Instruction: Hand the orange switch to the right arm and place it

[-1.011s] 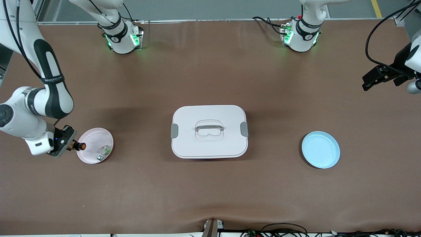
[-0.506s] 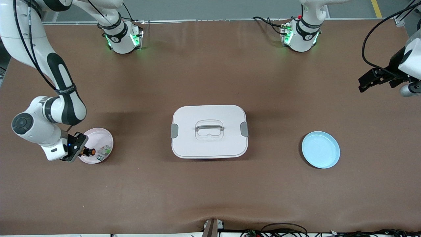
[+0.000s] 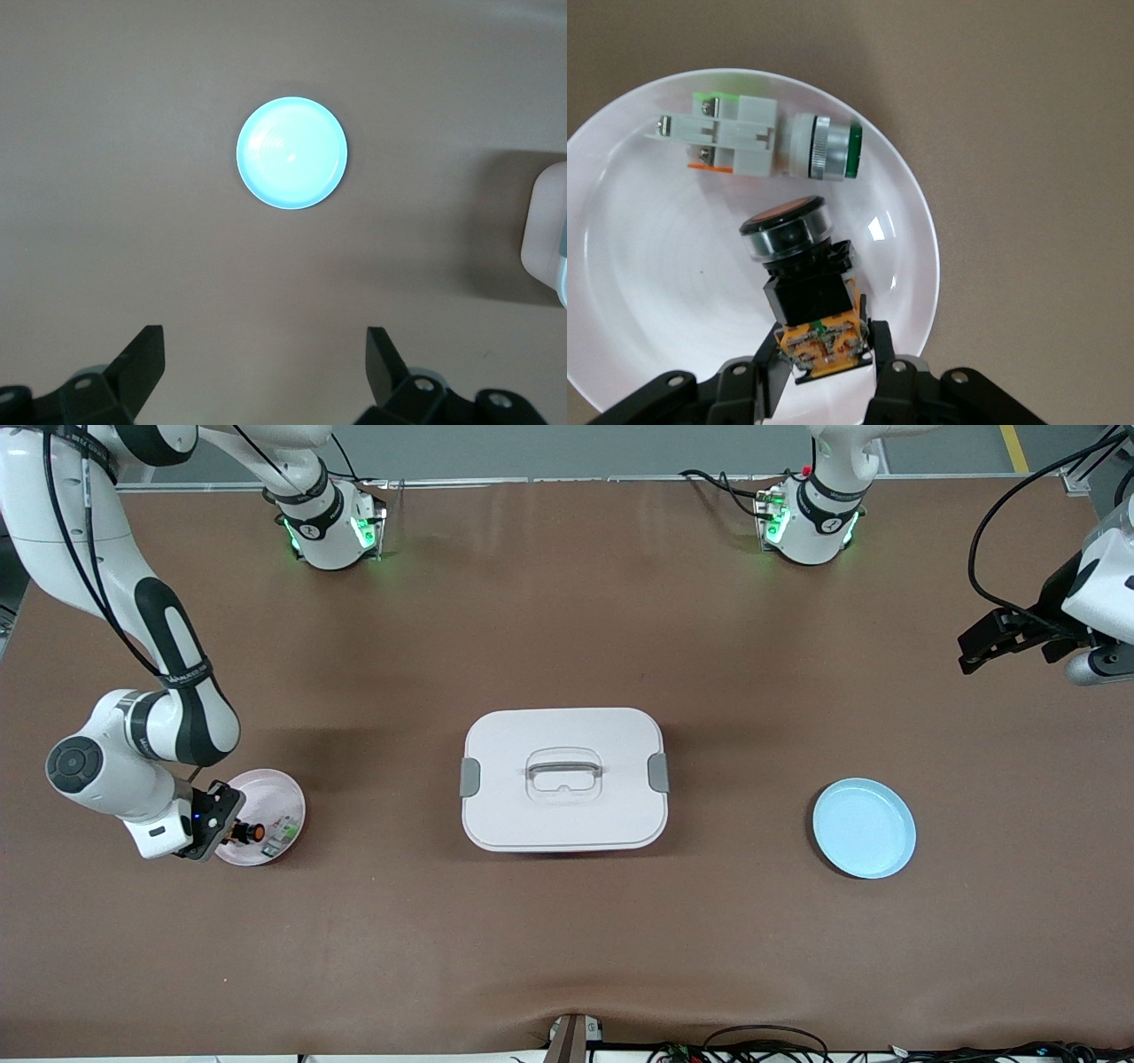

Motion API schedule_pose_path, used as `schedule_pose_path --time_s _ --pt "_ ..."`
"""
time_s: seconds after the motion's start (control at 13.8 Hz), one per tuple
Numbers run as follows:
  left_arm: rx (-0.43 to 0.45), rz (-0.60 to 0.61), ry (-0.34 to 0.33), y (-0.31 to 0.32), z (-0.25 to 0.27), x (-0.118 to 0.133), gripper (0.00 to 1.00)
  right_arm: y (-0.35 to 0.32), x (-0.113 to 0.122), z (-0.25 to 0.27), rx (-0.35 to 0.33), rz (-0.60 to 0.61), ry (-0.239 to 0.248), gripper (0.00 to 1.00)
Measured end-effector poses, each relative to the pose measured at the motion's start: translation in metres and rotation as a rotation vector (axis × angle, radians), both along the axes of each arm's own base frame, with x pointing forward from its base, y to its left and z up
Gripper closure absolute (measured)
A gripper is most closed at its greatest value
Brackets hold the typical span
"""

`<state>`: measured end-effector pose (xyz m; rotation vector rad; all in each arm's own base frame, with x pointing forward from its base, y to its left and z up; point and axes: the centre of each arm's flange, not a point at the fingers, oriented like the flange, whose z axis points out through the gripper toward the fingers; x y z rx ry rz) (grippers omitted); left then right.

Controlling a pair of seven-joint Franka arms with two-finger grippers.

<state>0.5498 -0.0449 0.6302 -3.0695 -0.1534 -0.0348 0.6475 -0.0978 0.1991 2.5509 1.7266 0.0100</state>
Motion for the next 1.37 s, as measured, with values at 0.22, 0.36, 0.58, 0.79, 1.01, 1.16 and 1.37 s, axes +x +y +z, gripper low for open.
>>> schedule_pose_path --time_s 0.22,0.36,0.58,0.79,1.01,1.16,1.37 --pt "0.000 -0.001 -0.005 0.000 0.000 0.000 0.00 0.000 -0.002 -0.004 0.001 0.000 0.011 0.59" --pt "-0.001 -0.003 -0.009 0.000 0.001 0.001 0.00 0.001 -0.003 -0.006 0.002 0.000 0.015 0.59" --pt "-0.001 -0.002 -0.012 0.000 0.001 0.001 0.00 0.001 -0.004 -0.008 0.003 0.000 0.020 0.54" --pt "-0.025 0.004 -0.015 0.001 0.003 0.001 0.00 -0.002 -0.004 -0.008 0.000 -0.003 0.019 0.38" --pt "-0.038 0.010 -0.021 0.003 0.006 0.001 0.00 -0.003 -0.001 -0.002 -0.002 -0.004 0.007 0.10" --pt "-0.039 0.011 -0.021 0.004 0.006 0.001 0.00 -0.003 -0.001 0.011 -0.001 -0.008 0.022 0.00" --pt "-0.038 0.011 -0.014 0.004 0.005 0.001 0.00 -0.004 -0.005 0.044 0.006 -0.074 0.069 0.00"
